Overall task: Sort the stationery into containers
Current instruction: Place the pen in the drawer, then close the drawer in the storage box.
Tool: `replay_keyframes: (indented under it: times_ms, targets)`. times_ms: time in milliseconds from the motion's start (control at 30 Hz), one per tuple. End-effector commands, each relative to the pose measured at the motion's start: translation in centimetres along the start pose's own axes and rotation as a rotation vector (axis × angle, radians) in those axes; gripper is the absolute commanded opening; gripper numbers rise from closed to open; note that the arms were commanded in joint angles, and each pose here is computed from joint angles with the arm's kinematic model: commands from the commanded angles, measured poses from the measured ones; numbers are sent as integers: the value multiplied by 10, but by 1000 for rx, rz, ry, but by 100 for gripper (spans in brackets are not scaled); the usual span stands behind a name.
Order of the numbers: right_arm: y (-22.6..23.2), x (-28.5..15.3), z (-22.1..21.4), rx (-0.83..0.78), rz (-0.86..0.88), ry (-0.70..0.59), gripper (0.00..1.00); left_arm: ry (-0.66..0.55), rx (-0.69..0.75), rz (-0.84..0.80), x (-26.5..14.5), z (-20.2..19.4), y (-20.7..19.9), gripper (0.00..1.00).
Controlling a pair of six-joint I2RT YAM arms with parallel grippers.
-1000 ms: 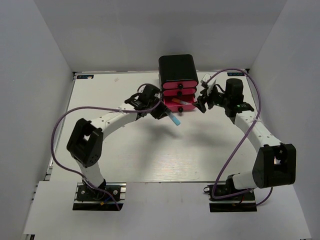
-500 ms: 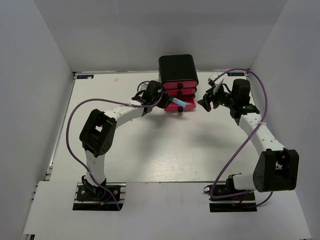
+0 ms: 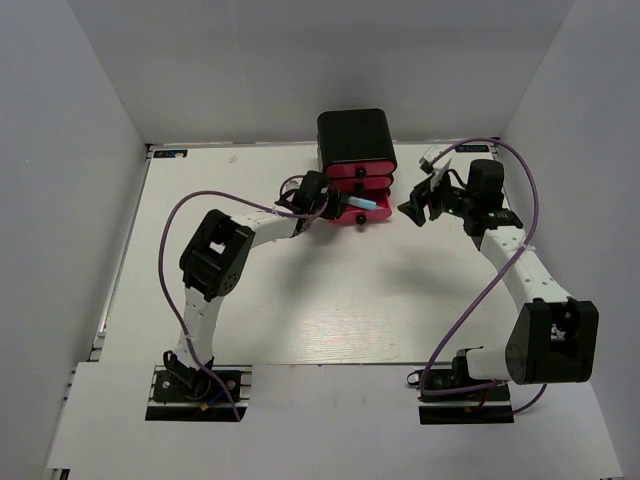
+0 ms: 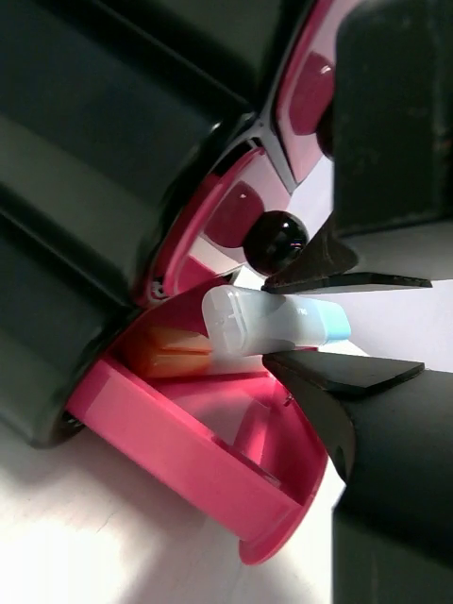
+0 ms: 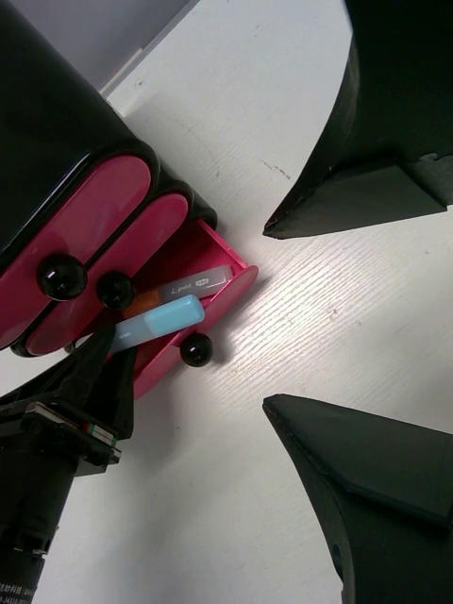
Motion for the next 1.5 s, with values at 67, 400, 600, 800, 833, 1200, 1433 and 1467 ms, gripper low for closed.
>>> replay_keyframes:
  times_ms: [67,400,600,800,833,1200,1433,1467]
  targets:
    - [6,-7,6,-2,18,-25,72,54,-45,-121,-14,-17,-50,37]
    - [12,-6,0,-8,53,-26,72,57,-34,-107,-31,-15,-43,65]
    - [13,-6,2,-48,68,-42,71,109,33,-152,-60,-32,-55,65]
    - [18,4,-11,4,103,-37,0,116,235,-203,-100,-34,-65,53]
    - [28,15,-27,36,192,-23,0,119,265,-231,-117,-35,-70,49]
    - [80,46,-49,300,327,-27,90,-14,721,-119,-184,50,55,38]
    - [77,74,-61,643,44,-43,82,-89,705,-171,-228,72,79,58]
    - [71,79,-66,757,-38,-27,82,-103,692,-184,-233,75,79,63]
Point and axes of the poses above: each gripper's point midway between its finger pads, its own x axis out along the fingers, its own y axis along the line the jaws close on, z = x × y, the point moved 3 cm from there along -x, back along the fingers, and after that the axes turned 11 degrees about -x, right-handed, at the moved point
